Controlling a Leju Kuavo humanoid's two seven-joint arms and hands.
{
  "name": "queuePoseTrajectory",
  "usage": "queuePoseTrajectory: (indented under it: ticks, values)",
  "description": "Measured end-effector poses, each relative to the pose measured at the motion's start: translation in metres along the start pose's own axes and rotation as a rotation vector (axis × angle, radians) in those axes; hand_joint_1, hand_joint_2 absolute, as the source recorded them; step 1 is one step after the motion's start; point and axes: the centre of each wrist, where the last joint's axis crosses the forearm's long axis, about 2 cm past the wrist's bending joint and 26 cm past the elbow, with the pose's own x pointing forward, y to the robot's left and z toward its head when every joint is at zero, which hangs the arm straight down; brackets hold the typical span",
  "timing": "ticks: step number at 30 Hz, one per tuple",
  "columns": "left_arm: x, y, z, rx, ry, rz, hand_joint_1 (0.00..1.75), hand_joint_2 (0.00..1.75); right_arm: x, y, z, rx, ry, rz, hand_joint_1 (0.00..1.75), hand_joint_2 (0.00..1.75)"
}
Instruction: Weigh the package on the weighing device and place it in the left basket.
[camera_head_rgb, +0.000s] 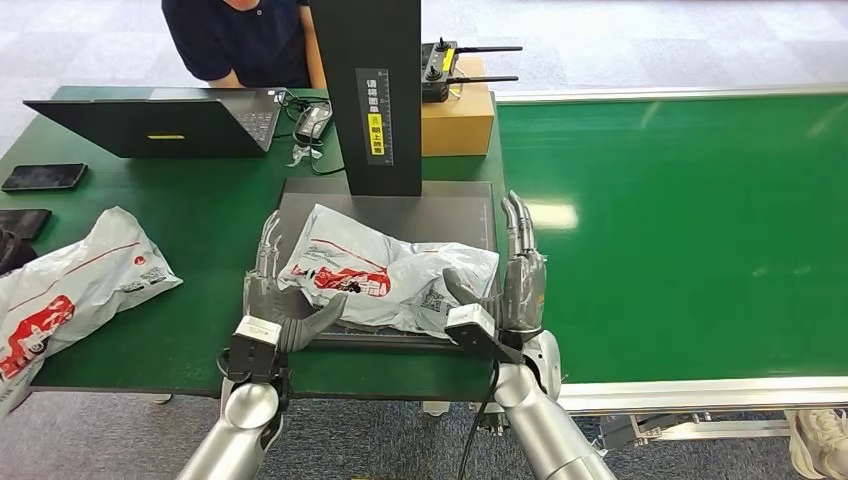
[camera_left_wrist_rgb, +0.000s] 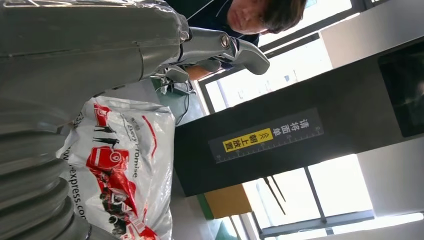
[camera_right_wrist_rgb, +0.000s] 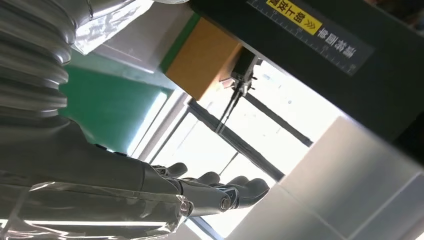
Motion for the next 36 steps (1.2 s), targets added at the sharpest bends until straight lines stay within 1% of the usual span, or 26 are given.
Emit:
queuePoseTrajectory:
  ticks: [6, 12, 16, 21, 26, 32, 36]
  values:
    - [-0.002, 0.002, 0.006, -0.012, 0.0, -0.024, 0.0, 1.75, 0.002, -0.004, 0.012, -0.053, 0.082, -0.147, 0.0, 1.75]
    - [-0.005, 0.005, 0.01, -0.02, -0.004, -0.057, 0.0, 1.75, 0.01, -0.003, 0.032, 0.045, 0.071, -0.264, 0.0, 1.75]
    - [-0.006, 0.007, 0.011, -0.043, -0.026, -0.099, 0.0, 1.75, 0.015, 0.0, 0.038, 0.12, 0.057, -0.329, 0.0, 1.75]
    - [-0.007, 0.009, 0.011, -0.077, -0.05, -0.145, 0.0, 1.75, 0.019, 0.001, 0.043, 0.155, 0.041, -0.338, 0.0, 1.75]
    - [-0.009, 0.012, 0.012, -0.154, -0.064, -0.198, 0.0, 1.75, 0.022, -0.001, 0.047, 0.156, 0.036, -0.35, 0.0, 1.75]
    - [-0.008, 0.012, 0.016, -0.222, -0.056, -0.245, 0.0, 1.75, 0.03, -0.007, 0.046, 0.12, 0.018, -0.366, 0.0, 1.75]
    - [-0.005, 0.013, 0.015, -0.26, -0.055, -0.271, 0.0, 1.75, 0.036, -0.013, 0.042, 0.041, -0.002, -0.335, 0.0, 1.75]
